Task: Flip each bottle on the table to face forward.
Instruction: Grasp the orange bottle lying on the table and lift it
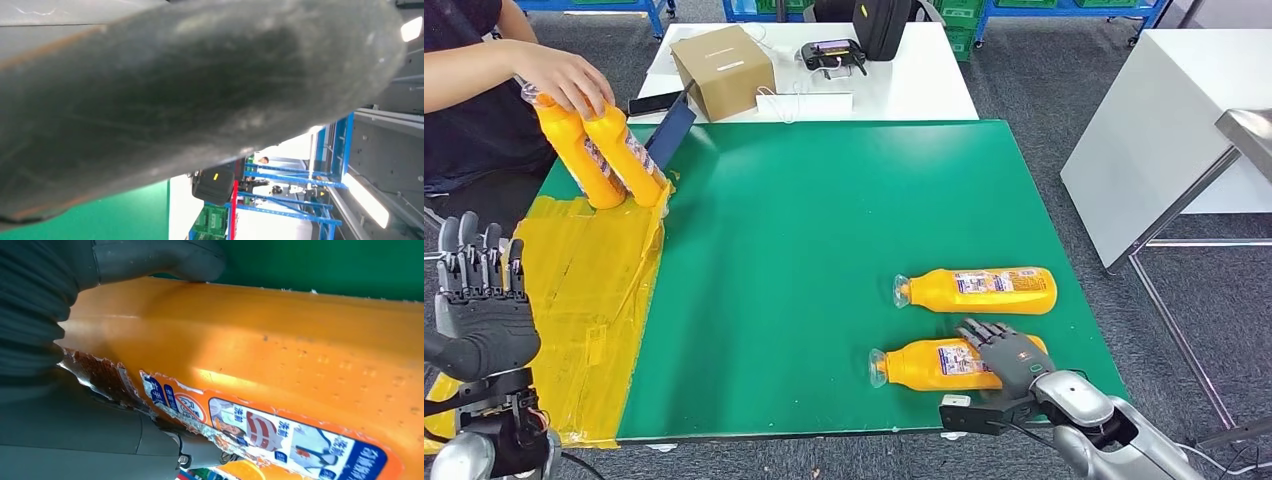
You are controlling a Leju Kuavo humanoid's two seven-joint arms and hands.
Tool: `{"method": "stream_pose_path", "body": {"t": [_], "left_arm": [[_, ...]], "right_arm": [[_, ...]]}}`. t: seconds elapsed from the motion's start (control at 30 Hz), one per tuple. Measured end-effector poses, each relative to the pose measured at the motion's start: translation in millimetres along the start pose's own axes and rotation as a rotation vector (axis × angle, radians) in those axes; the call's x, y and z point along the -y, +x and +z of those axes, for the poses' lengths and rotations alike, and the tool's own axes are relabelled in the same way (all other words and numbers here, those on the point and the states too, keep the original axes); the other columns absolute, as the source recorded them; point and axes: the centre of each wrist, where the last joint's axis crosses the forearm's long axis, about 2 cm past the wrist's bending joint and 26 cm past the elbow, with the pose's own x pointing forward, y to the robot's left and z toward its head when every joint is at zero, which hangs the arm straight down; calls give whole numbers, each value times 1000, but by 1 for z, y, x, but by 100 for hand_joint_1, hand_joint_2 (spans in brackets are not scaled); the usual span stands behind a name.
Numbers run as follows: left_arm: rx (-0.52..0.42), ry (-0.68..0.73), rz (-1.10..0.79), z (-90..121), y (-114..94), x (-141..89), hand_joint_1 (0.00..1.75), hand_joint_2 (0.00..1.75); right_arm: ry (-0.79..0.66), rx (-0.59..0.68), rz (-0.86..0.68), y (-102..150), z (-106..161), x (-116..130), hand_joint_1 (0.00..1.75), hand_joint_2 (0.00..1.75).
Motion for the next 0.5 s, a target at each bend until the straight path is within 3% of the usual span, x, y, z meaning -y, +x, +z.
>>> {"method": "stream_pose_path", "body": {"t": [0.37,0.5], "left_arm": [[1,3,2,-5,0,1,0,0],[-2,9,-5,2,-1,-3,0,0]], "right_arm": [[37,18,-56,0,-3,8,175,175],[32,68,-189,5,-5,12,175,175]]}}
